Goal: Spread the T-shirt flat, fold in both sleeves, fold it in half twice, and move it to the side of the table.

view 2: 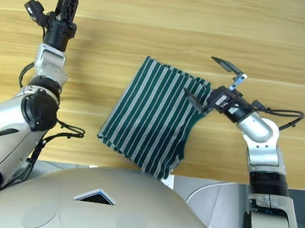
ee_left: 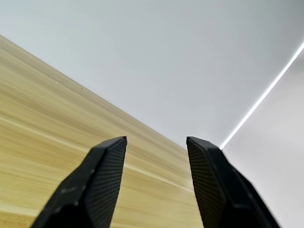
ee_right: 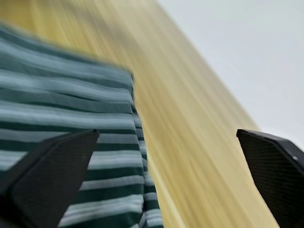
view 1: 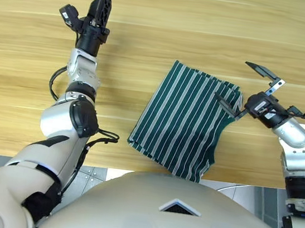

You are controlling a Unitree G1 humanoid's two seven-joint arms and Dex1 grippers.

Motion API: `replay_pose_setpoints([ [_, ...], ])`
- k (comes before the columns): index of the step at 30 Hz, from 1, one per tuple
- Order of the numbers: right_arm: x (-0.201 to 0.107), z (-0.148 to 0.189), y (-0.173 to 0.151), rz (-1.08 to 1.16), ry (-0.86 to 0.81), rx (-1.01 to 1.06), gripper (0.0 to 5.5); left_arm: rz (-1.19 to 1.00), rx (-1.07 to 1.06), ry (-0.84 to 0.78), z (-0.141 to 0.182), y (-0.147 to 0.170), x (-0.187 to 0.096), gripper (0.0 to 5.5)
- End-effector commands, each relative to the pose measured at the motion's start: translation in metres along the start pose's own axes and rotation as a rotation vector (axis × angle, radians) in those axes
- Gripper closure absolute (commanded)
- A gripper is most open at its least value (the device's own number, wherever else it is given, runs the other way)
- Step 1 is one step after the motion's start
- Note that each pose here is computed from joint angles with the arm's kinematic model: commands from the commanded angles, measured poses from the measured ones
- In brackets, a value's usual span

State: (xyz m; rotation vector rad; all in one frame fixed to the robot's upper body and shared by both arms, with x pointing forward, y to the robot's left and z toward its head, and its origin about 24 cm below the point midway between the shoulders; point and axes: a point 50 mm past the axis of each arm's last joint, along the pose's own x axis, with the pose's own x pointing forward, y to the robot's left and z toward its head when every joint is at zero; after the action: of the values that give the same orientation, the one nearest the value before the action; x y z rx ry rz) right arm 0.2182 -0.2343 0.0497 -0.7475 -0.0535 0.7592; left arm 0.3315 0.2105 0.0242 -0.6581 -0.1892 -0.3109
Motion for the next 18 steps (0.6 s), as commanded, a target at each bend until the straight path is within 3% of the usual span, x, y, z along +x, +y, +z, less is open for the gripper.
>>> replay_pose_setpoints([
  [1,0.006,-0.018,0.004,0.012,0.114,-0.045,0.15,0.004,0.007,0.010,-0.001,0.000,0.000,3.17],
  [8,0.016,-0.044,0.014,0.044,0.261,-0.131,0.15,0.006,0.007,0.012,-0.001,0.000,0.000,3.17],
  [18,0.077,-0.028,0.032,0.154,0.091,-0.185,0.15,-0.007,0.005,0.020,-0.005,-0.004,0.003,3.17],
])
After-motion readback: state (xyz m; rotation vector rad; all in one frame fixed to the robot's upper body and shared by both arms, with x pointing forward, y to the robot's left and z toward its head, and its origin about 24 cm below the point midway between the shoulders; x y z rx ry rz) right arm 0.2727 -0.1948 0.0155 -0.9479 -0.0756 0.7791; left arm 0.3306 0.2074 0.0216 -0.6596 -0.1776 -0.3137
